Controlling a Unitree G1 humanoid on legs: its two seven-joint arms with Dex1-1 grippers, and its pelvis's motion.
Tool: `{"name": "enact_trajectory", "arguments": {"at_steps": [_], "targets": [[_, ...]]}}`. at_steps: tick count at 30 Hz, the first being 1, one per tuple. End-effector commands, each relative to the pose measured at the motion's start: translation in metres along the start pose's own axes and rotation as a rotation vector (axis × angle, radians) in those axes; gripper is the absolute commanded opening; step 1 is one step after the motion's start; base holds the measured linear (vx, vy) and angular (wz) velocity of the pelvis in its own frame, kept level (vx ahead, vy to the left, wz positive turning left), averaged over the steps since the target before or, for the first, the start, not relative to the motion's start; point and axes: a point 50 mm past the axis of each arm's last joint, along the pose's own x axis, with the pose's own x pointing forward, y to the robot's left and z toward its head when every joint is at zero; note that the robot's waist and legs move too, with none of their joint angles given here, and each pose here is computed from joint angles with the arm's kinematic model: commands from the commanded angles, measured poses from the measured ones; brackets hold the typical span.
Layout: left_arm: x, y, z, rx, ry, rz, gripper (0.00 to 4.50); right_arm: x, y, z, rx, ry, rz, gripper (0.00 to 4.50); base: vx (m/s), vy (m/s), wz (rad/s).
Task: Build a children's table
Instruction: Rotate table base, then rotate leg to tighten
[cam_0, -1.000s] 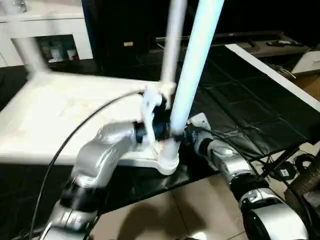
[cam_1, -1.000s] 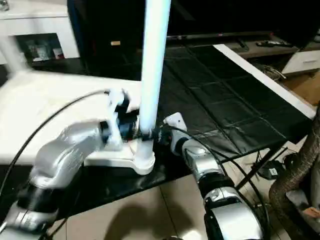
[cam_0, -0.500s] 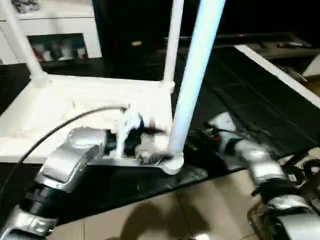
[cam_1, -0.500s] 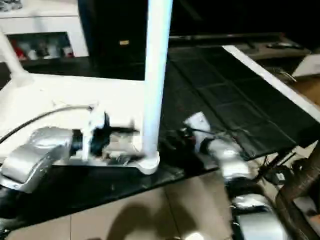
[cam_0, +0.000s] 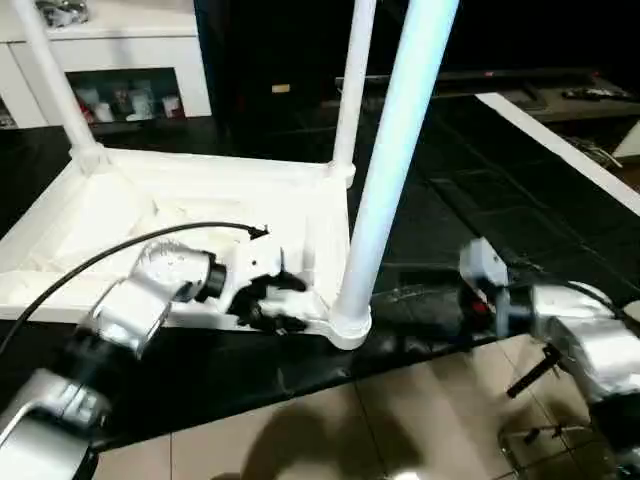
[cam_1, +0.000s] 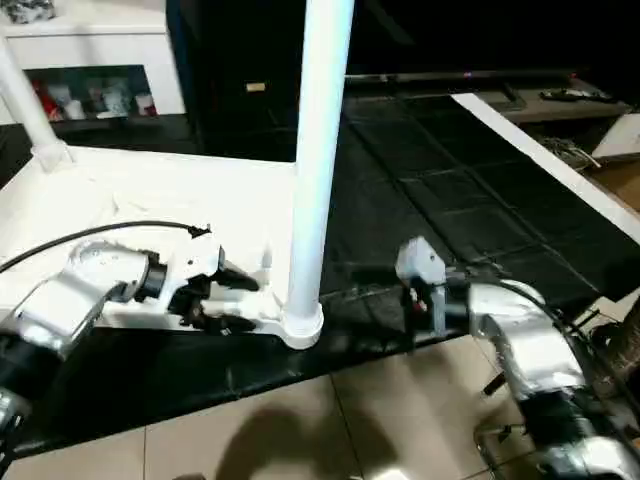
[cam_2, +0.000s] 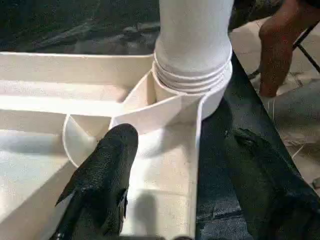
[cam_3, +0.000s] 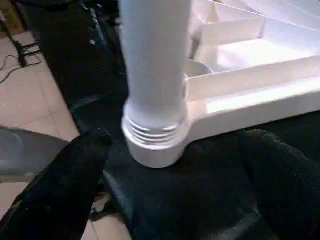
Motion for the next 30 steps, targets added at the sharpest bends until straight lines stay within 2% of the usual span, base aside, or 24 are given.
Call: {"name": "enact_trajectory", "arguments": {"at_steps": [1, 8, 10, 13, 15, 25, 26, 29, 30], "targets": [[0.002, 0.002, 0.001, 0.034, 0.027, -0.032, 2.83, -0.003, 0.003, 0.003, 0.0, 0.004, 0.012, 4.5, 0.0, 0.0, 0.0], [0.007, 0.004, -0.004, 0.037, 0.028, -0.047, 2.38, -0.001, 0.009, 0.005, 0.025, 0.006, 0.018, 4.5, 0.0, 0.0, 0.0], [0.007, 0.004, -0.005, 0.041, 0.033, -0.043, 2.02, 0.0, 0.01, 0.005, 0.028, 0.006, 0.02, 4.5, 0.0, 0.0, 0.0], [0.009, 0.007, -0.005, 0.041, 0.028, -0.035, 1.97, 0.003, 0.012, 0.004, 0.036, 0.01, 0.033, 4.5, 0.0, 0.0, 0.0], [0.01, 0.007, -0.004, 0.036, 0.015, -0.041, 1.63, 0.003, 0.013, 0.003, 0.04, 0.013, 0.037, 4.5, 0.0, 0.0, 0.0], [0.012, 0.009, -0.006, 0.035, 0.039, -0.075, 0.86, 0.003, 0.014, 0.0, 0.054, 0.025, 0.035, 4.5, 0.0, 0.0, 0.0], [0.012, 0.009, -0.007, 0.035, 0.04, -0.075, 0.65, 0.003, 0.014, -0.001, 0.054, 0.025, 0.035, 4.5, 0.0, 0.0, 0.0], [0.013, 0.008, -0.007, 0.03, 0.044, -0.088, 0.56, 0.003, 0.014, -0.001, 0.056, 0.025, 0.035, 4.5, 0.0, 0.0, 0.0], [0.013, 0.008, -0.007, 0.03, 0.044, -0.088, 0.38, 0.003, 0.014, -0.001, 0.056, 0.025, 0.035, 4.5, 0.0, 0.0, 0.0]]}}
